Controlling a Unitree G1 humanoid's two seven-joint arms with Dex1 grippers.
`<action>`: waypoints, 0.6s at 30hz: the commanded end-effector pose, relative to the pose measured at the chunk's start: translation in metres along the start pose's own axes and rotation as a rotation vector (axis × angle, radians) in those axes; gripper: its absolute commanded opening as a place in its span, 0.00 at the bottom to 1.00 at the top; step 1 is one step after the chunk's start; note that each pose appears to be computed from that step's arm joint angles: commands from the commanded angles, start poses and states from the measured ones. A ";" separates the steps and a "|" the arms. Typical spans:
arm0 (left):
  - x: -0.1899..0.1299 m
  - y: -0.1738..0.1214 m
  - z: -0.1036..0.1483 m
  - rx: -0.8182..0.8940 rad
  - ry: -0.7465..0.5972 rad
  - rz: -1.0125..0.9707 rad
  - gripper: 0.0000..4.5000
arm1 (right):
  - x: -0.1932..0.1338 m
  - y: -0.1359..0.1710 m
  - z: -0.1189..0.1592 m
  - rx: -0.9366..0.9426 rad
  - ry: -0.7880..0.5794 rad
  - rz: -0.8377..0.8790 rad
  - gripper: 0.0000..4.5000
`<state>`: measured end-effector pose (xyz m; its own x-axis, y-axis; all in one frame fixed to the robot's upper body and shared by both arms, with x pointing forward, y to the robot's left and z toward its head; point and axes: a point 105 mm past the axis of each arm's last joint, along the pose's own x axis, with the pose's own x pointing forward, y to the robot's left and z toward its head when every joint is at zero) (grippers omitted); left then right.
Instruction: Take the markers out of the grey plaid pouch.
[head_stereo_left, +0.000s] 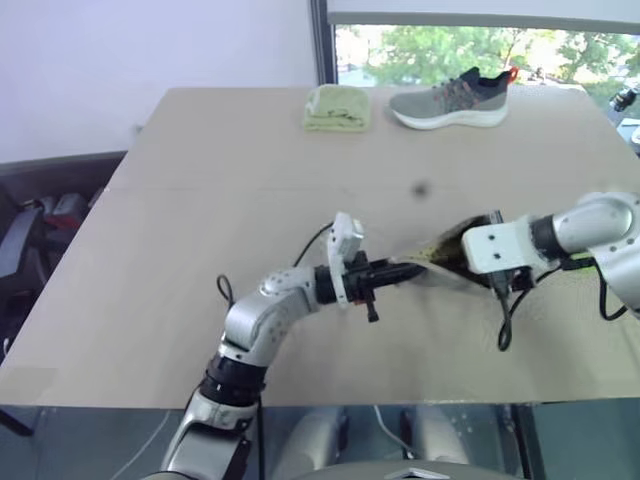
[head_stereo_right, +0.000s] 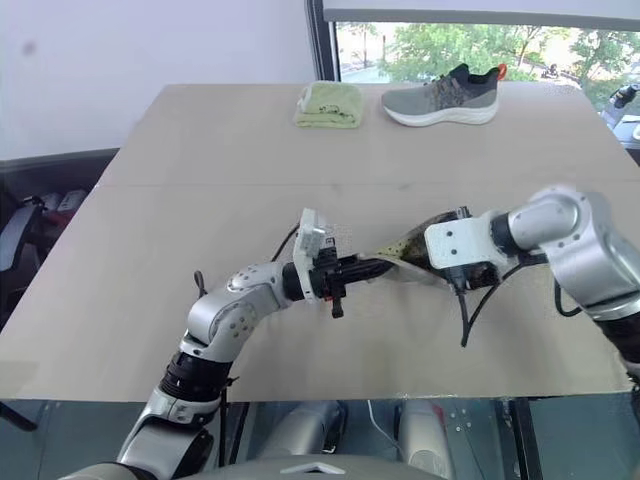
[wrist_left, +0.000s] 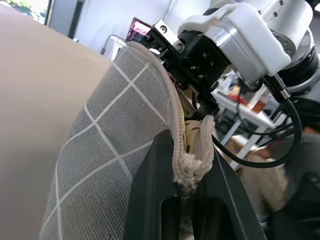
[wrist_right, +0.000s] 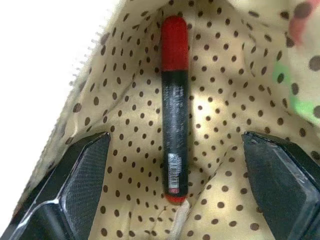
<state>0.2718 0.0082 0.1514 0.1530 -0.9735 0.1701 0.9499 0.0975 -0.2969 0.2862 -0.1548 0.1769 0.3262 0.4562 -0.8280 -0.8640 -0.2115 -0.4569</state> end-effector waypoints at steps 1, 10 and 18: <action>0.001 -0.014 0.023 -0.011 -0.069 -0.064 0.00 | -0.004 0.009 0.005 0.002 0.013 0.107 0.96; -0.001 -0.009 0.003 -0.073 -0.016 -0.036 0.00 | 0.043 0.009 -0.023 0.051 0.095 0.206 0.96; -0.002 -0.005 -0.001 -0.058 -0.006 -0.008 0.00 | 0.075 0.015 -0.035 0.013 0.106 0.218 0.65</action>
<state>0.2694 0.0104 0.1303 0.1757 -0.9790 0.1031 0.9007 0.1176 -0.4182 0.3092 -0.1428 0.1142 0.1661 0.3643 -0.9163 -0.9100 -0.3015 -0.2848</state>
